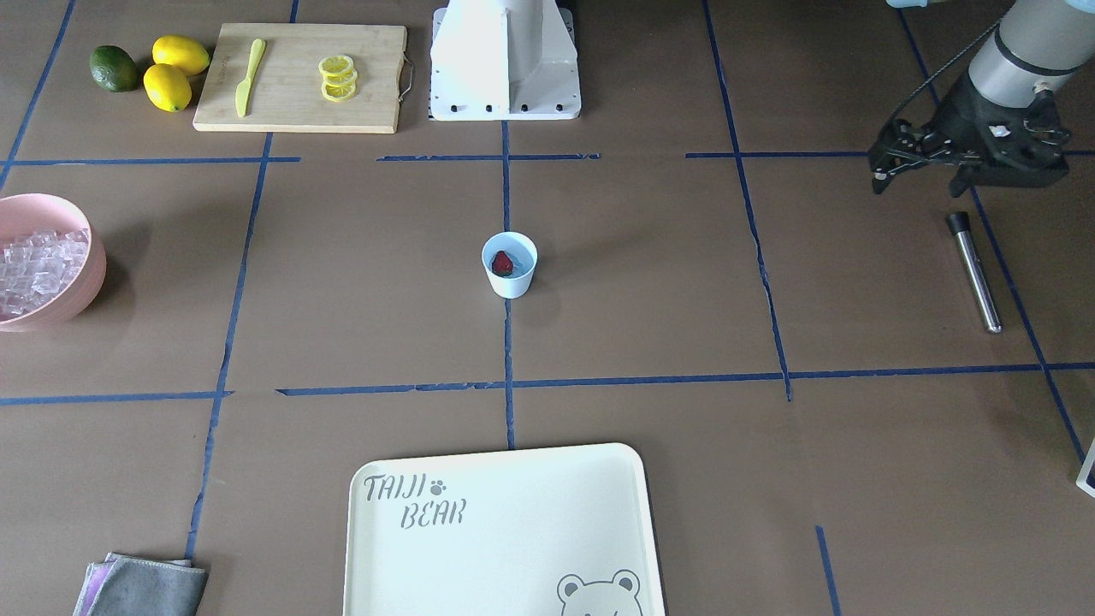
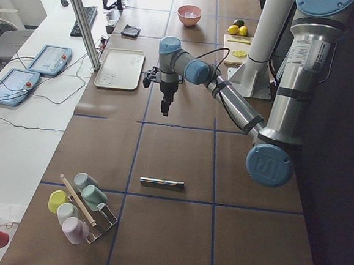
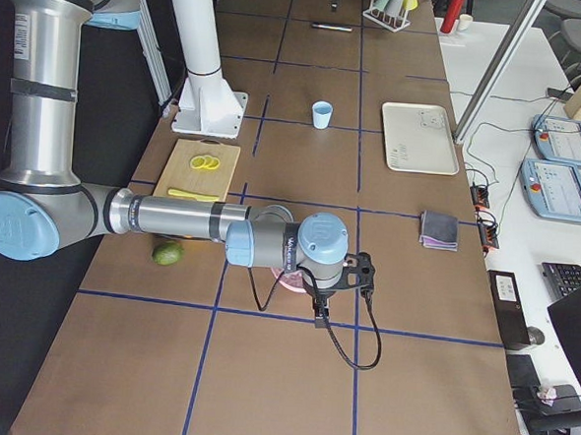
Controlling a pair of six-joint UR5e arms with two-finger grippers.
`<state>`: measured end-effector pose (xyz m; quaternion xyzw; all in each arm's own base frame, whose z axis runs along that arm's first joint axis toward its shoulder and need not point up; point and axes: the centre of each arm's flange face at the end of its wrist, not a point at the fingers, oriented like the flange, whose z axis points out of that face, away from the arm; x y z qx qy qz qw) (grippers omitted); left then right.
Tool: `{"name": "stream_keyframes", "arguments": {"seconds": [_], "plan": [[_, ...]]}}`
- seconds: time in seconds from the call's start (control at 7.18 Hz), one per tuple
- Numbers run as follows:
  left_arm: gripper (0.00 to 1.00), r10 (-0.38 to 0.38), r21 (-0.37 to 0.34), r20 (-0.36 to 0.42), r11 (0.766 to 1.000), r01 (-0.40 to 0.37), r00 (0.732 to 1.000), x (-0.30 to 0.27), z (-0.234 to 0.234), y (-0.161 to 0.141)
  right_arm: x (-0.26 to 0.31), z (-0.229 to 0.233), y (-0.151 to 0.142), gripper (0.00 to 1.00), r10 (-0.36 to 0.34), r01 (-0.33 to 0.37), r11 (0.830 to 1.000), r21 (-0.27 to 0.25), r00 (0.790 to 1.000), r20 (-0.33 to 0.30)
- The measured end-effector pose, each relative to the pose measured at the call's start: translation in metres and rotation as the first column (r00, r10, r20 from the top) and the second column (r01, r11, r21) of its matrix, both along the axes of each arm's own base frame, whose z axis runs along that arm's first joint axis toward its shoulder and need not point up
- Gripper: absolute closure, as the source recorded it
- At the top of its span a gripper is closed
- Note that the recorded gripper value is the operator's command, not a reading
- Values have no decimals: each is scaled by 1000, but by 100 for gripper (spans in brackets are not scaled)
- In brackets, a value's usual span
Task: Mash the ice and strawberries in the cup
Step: 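Raise the left gripper and move it to the silver pestle, then lower the left gripper onto the silver pestle and grasp it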
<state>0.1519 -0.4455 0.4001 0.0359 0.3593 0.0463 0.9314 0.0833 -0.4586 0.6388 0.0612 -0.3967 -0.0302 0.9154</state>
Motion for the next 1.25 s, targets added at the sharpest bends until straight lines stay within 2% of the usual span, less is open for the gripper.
{"name": "stream_keyframes", "arguments": {"seconds": [0.42,0.98,1.25], "plan": [[0,-48,15,-16,999,48,999,-28,73,12,0,0,0,1,1,-1,1000,-1,1000,0],[0,-97,-12,-21,995,96,995,-22,199,-10,0,-1,0,1,2,-2,1000,0,1000,0],[0,-103,-19,-20,995,103,994,-17,238,-23,0,-2,0,1,2,-2,1000,3,1000,0]]}}
